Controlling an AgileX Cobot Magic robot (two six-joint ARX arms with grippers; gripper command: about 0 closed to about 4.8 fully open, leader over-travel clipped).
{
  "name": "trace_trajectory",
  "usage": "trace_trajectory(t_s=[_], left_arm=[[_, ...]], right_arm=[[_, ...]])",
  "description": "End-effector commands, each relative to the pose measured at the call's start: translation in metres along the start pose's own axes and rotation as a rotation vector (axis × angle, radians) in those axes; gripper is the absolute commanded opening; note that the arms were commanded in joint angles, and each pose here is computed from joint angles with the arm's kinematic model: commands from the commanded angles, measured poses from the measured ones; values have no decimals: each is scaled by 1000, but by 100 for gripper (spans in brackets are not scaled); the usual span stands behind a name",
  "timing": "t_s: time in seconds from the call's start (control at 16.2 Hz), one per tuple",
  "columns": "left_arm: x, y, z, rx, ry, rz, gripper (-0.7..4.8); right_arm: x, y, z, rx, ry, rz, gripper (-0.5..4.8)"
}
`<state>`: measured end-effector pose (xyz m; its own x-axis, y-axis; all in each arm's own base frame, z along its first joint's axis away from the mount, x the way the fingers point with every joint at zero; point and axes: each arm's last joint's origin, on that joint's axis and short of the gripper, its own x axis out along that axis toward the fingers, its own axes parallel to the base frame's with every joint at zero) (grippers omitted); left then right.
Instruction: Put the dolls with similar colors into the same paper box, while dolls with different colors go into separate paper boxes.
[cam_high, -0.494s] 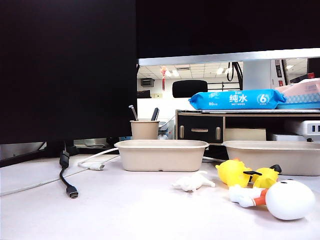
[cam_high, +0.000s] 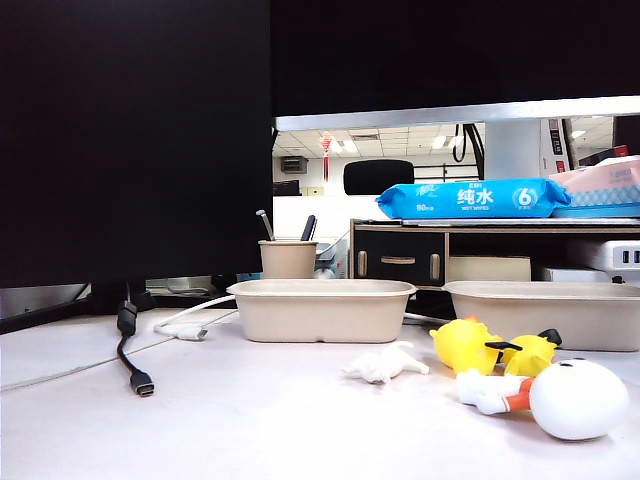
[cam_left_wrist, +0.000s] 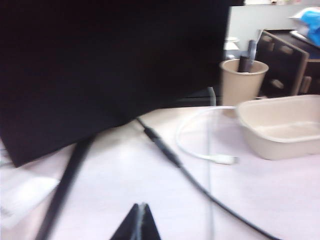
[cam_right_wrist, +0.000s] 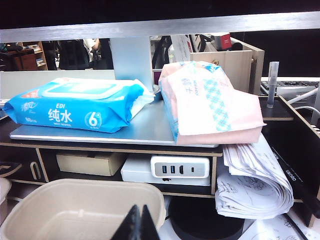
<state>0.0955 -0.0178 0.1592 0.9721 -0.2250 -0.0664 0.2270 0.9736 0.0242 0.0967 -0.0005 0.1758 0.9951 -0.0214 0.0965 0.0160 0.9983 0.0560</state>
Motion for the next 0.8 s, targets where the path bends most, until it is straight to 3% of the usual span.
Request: trace_trajectory(t_s=[0.06,0.31,0.43,0.62,0.68,0.8], left_arm=[[2,-20,-3,13,42,-201,-5],[-2,-50,-12,59,145,-498,-5],[-7,-60,-12,76,147,-600,-5],[-7,-63,-15,89,181,-630,-5],[-7,-63,-15,89,181,-629,-5],[-7,-63,-15,89,182,-629,-5]], right_arm=[[0,0,1,3,-13,3,4],[0,2,4,48,-48,51,4],[-1,6,12,133,-105,182,4],[-6,8,31,548,-218,307,4],[-7,8,38,617,-240,320,3],[-13,9,62,640,-299,347,-2]])
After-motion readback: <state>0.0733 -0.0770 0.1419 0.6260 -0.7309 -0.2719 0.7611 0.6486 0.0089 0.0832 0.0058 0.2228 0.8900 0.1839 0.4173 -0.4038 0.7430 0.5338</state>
